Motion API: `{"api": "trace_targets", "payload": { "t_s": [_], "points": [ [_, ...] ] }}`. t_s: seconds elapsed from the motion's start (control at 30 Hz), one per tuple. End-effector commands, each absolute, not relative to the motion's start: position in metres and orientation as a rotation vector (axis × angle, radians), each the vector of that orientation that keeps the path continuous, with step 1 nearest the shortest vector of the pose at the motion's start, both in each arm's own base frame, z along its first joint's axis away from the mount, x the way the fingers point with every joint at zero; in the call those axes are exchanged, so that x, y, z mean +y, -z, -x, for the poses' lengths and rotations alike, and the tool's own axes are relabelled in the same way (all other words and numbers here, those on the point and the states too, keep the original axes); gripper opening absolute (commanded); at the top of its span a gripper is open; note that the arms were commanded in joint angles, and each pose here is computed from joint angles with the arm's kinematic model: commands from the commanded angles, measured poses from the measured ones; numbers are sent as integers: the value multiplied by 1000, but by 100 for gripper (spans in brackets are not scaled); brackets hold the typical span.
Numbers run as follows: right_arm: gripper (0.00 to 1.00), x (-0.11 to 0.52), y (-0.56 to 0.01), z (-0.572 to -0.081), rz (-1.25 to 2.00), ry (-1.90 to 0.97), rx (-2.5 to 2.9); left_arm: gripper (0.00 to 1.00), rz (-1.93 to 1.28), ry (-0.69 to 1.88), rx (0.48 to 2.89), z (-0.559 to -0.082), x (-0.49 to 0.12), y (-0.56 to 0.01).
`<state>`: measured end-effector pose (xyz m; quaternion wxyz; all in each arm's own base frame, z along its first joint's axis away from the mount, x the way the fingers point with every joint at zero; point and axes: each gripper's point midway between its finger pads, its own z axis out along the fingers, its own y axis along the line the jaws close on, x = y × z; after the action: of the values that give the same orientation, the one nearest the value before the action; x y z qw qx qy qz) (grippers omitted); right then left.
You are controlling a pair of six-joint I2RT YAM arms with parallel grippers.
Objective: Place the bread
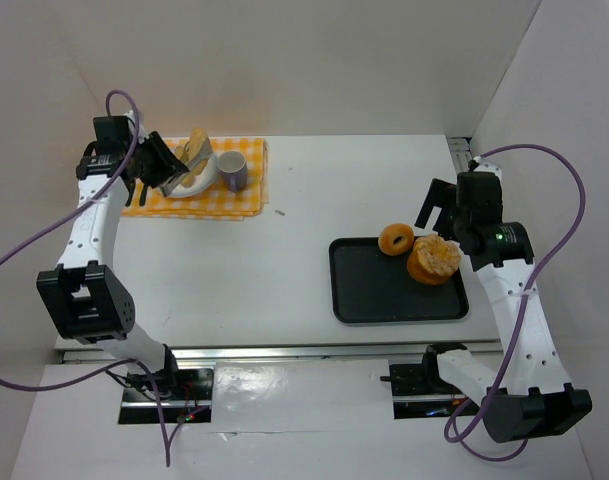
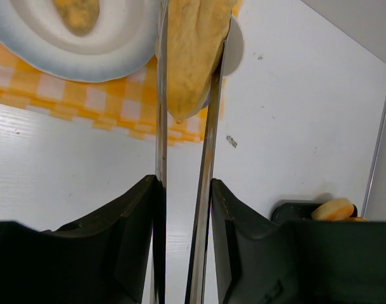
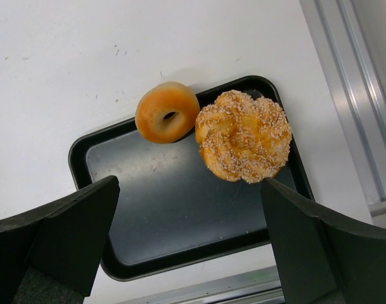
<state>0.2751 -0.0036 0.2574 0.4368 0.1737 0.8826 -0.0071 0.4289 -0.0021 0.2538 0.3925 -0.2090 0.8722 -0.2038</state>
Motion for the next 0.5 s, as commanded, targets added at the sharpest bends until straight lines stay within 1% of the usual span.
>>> {"api": "trace_targets", "payload": {
  "t_s": [0.0, 0.1, 0.2, 0.37, 0.47],
  "points": [
    [100, -7, -270, -282, -433, 30, 2159, 36, 504, 564, 2127, -459, -8, -271],
    [100, -7, -273, -282, -433, 27, 2150, 36, 513, 482, 2112, -480, 7, -265],
    [100, -7, -271, -284, -433, 30, 2159, 36, 541, 442, 2124, -490, 14, -254],
    [100, -7, -271, -284, -433, 30, 2159, 36, 559, 405, 2127, -510, 27, -234],
    [100, -6, -266, -287, -434, 36, 2179, 39, 580, 394, 2163, -517, 30, -213]
  ]
}}
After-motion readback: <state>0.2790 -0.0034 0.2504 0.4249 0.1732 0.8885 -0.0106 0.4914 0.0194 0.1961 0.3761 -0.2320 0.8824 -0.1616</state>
